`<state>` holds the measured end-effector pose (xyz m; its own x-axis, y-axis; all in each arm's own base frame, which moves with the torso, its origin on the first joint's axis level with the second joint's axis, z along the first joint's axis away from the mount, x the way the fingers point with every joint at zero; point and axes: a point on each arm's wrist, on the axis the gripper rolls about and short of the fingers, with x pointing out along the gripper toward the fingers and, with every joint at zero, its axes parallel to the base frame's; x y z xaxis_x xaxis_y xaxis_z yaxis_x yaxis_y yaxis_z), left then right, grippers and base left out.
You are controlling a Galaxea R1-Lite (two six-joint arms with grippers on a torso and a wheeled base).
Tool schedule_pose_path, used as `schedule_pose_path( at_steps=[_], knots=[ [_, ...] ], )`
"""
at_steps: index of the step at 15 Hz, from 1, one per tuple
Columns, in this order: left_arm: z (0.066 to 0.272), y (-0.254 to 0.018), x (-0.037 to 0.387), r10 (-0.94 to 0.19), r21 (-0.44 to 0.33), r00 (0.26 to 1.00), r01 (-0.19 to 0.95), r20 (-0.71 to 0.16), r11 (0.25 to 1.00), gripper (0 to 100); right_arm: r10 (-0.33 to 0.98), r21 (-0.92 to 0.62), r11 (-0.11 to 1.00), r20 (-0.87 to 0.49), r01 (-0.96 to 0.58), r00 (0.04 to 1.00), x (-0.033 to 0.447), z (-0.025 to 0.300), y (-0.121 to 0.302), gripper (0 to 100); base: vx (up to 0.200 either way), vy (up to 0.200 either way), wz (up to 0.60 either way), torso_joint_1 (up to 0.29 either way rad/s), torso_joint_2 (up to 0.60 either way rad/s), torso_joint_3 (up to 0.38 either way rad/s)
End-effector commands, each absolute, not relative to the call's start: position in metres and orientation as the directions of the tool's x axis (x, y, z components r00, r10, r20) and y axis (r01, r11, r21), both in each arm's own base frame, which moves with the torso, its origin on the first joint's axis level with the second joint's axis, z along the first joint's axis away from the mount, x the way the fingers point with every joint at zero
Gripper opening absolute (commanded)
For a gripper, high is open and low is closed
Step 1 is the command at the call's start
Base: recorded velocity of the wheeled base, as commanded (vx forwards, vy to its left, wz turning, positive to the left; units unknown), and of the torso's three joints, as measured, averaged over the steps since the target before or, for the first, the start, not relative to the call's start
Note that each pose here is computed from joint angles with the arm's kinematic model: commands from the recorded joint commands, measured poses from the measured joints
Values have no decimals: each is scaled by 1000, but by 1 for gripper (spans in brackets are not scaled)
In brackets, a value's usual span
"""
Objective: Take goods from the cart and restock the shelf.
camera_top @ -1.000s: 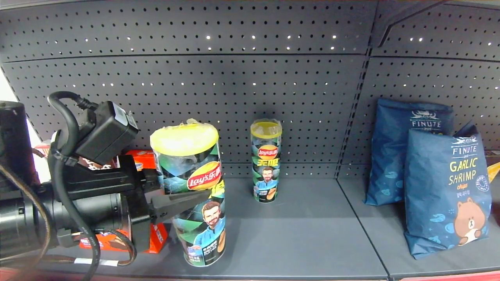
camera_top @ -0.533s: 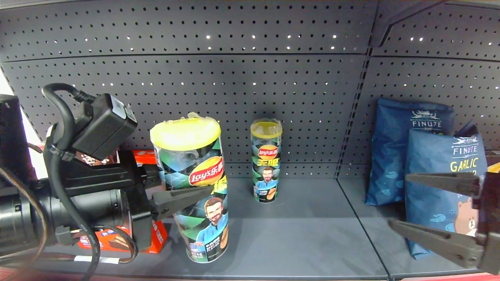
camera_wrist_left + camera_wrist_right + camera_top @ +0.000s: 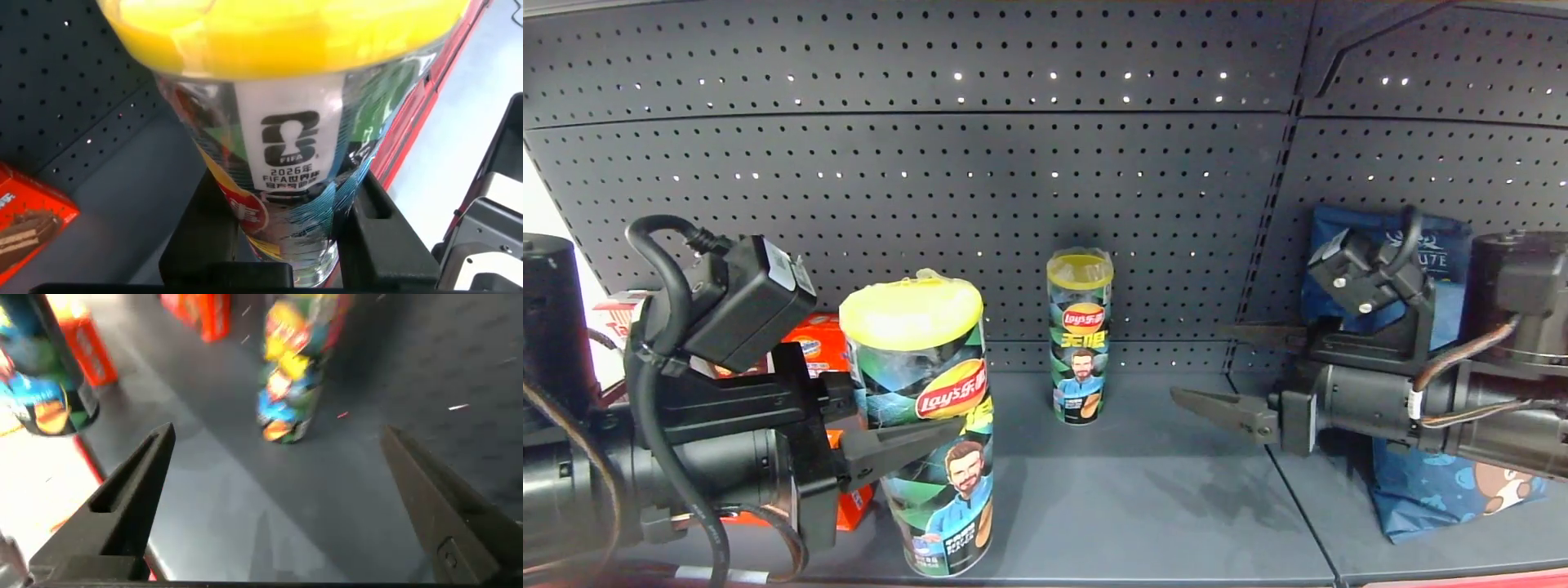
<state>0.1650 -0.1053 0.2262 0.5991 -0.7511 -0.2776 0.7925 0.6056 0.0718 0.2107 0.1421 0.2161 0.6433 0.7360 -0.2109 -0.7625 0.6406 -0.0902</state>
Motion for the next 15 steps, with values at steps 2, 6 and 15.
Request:
schedule_pose_path(
  at_steps=[2, 6, 15],
  knots=[
    [226, -106, 164, -753, 73, 597, 794, -276, 603, 0, 737, -75, 630, -255, -773, 626, 236, 194, 154, 100, 0, 0, 0, 0, 0, 0],
    [224, -106, 164, -753, 69, 594, 796, -285, 602, 0, 782, -76, 590, -190, -803, 593, 273, 183, 162, 100, 0, 0, 0, 0, 0, 0],
    [216, -102, 159, -748, 61, 590, 796, -304, 602, 0, 846, -60, 504, -164, -862, 507, 318, 154, 182, 100, 0, 0, 0, 0, 0, 0]
  ],
)
